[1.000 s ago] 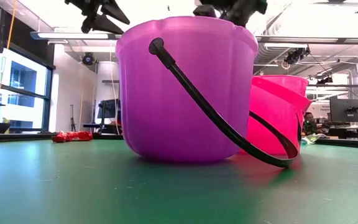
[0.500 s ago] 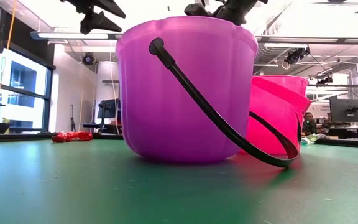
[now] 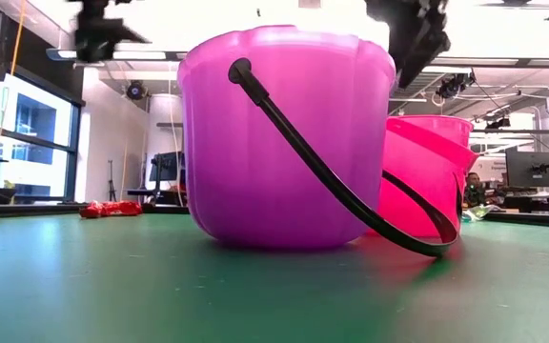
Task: Sort candy by brand, put in halloween buckets
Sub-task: Put the orange gummy into the orange bucket
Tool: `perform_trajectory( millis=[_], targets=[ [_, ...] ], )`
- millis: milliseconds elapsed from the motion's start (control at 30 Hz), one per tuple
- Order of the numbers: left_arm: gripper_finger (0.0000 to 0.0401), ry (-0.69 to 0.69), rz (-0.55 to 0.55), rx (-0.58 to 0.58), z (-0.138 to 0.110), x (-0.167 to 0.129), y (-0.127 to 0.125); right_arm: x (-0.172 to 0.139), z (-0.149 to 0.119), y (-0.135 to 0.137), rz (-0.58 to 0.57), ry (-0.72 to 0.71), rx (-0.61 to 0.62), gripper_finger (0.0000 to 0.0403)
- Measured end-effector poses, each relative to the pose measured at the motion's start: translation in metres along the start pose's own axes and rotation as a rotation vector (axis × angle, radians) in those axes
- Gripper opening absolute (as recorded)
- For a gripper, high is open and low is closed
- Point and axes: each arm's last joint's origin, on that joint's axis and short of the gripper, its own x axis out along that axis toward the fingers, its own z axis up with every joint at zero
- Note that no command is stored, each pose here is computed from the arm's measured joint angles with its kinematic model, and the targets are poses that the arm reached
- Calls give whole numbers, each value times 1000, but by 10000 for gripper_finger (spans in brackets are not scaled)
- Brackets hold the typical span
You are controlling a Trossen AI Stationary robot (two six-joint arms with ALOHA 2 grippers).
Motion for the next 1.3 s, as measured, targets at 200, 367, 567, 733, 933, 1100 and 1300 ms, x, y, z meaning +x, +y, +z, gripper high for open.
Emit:
perform_trajectory(
  millis=[200, 367, 567, 733, 933, 1100, 1300],
  targets=[
    [209, 281, 79, -119, -78, 37, -16, -23, -10, -6, -9, -88, -6, 248],
    [209, 437, 139, -94, -112, 63, -36, -27, -13, -8, -11, -97, -8, 248],
    [209, 570, 344, -18, -131, 93, -40, -27, -12, -10, -43, -115, -59, 248],
    [209, 629, 453, 20, -145, 114, -35, -26, -11, -11, -48, -113, -74, 248],
    [209, 693, 520, 20, -156, 126, -27, -26, -11, -11, -50, -112, -86, 248],
    [159, 703, 527, 40, -154, 124, -25, -26, -11, -11, -53, -108, -88, 248],
    [15, 629, 406, 74, -120, 102, -37, -26, -11, -11, -56, -109, -87, 248]
  ],
)
